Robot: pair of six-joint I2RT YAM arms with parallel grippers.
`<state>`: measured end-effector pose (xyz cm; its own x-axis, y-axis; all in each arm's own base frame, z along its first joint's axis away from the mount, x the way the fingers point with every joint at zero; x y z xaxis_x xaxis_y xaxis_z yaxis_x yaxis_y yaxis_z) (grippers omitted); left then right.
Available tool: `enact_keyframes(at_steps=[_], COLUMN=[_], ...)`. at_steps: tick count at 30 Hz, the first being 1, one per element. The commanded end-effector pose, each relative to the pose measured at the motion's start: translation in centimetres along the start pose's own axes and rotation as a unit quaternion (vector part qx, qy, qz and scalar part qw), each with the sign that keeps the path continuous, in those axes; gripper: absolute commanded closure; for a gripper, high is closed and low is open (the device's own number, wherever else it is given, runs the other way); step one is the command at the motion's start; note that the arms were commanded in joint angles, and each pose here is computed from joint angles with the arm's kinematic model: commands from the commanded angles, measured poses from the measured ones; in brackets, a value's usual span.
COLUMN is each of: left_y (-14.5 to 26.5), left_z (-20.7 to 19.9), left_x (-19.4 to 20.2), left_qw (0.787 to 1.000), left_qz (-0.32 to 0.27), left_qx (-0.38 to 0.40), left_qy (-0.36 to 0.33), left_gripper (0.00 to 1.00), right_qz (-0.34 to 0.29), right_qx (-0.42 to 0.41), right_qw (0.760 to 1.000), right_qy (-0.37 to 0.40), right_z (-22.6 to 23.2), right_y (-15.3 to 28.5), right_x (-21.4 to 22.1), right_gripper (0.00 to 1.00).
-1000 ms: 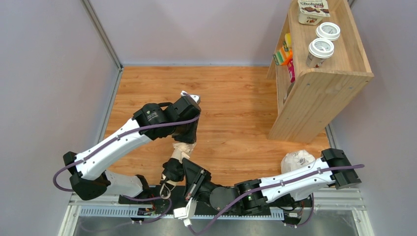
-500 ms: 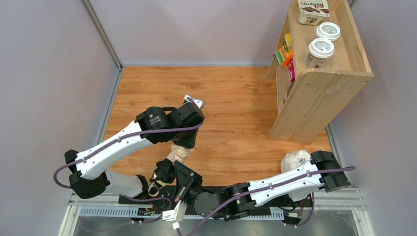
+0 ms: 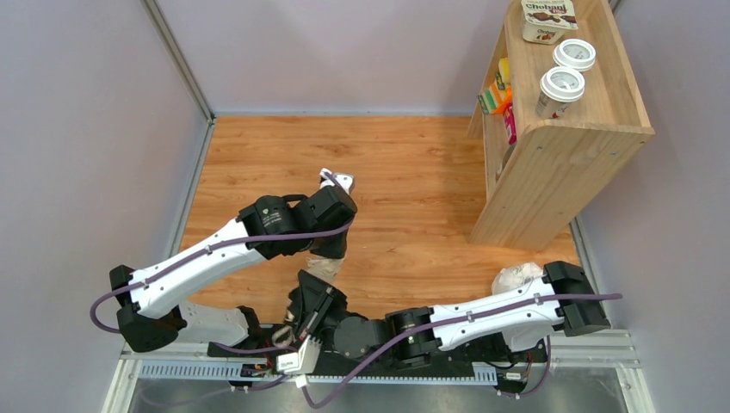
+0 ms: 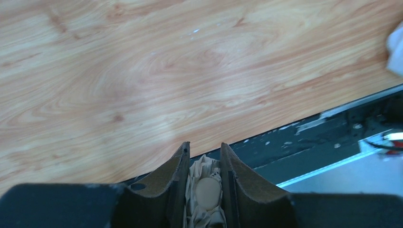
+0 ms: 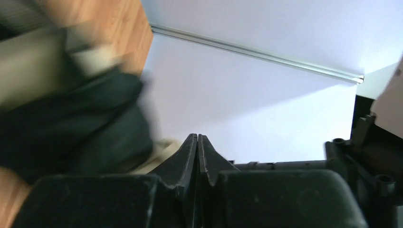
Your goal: Put away the umbrella
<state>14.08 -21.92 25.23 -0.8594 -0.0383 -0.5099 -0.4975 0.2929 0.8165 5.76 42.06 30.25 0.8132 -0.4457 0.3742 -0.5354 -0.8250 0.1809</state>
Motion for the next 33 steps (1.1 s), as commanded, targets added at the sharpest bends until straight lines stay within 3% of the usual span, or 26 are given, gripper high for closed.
enact_keyframes(at_steps=[1,5,8,11,14,15,18,19,22,27,28,29,30,31,32,33], left_y=[0.5,1.2,2.7,3.0,4.9,4.8,3.7,2.0,-1.2,-8.9,-9.8,-13.4,-13.5,-17.8,-17.7,-21.5], left_z=[-3.9,-4.2,-3.4,-1.6,-0.8,0.6,2.1,2.7,3.9,5.7,6.3,7.0,7.1,8.5,8.2,9.3], left_x=[-3.1,-5.9,-8.8,-11.2,-13.9,-15.1,-17.1,-17.3,-18.3,-21.5,-22.9,-22.7,-24.8,-24.0,-26.1,-25.2], left_qw=[0.986,0.979,0.967,0.952,0.922,0.914,0.912,0.919,0.913,0.872,0.871,0.88,0.883,0.898,0.901,0.908], left_qz=[-0.079,-0.126,-0.196,-0.252,-0.298,-0.319,-0.303,-0.28,-0.212,-0.126,-0.132,-0.104,-0.117,-0.084,-0.101,-0.071], left_qx=[0.067,0.092,0.113,0.13,0.205,0.2,0.221,0.211,0.256,0.364,0.366,0.362,0.367,0.333,0.342,0.325], left_qy=[0.133,0.134,0.114,0.113,0.135,0.153,0.169,0.182,0.235,0.302,0.299,0.29,0.268,0.274,0.248,0.253], left_gripper=[1.0,1.0,1.0,1.0,1.0,1.0,1.0,1.0,1.0,1.0,0.97,0.97,0.96,0.95,0.94,0.93], right_qz=[0.003,0.011,0.039,0.1,0.15,0.171,0.208,0.218,0.258,0.262,0.259,0.253,0.246,0.244,0.245,0.246], right_qx=[0.086,0.092,0.11,0.126,0.119,0.123,0.098,0.082,0.064,-0.006,-0.019,-0.027,-0.042,-0.047,-0.05,-0.051], right_qw=[0.992,0.987,0.976,0.957,0.931,0.916,0.86,0.836,0.772,0.666,0.65,0.633,0.623,0.616,0.612,0.611], right_qy=[-0.089,-0.133,-0.185,-0.241,-0.312,-0.342,-0.456,-0.497,-0.577,-0.698,-0.714,-0.731,-0.741,-0.747,-0.75,-0.75], right_z=[-5.9,-6.2,-6.8,-6.6,-4.0,-3.2,0.3,2.0,6.4,12.1,13.2,13.9,14.9,15.3,15.7,15.9], right_y=[0.0,-0.3,0.9,2.9,4.7,5.4,6.7,6.9,7.7,8.5,8.4,8.4,8.2,8.2,8.2,8.3], right_x=[3.5,5.4,8.0,11.2,13.8,15.0,17.8,18.5,20.4,20.9,20.7,20.4,19.8,19.5,19.4,19.3], right_gripper=[0.89,0.88,0.81,0.59,0.36,0.32,0.27,0.26,0.23,0.21,0.21,0.21,0.21,0.21,0.21,0.21])
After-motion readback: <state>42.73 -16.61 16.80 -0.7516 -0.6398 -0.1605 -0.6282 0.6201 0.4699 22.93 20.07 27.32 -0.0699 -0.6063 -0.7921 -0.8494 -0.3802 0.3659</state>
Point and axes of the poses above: each gripper's point midway between its finger pads, its own y axis back along the fingers, its own z axis along the line the jaws close on, x = y × z, the point moved 2 cm from there along y, back along the fingers, and after that the axes turned 14 degrees about y, right-handed, at the moved point
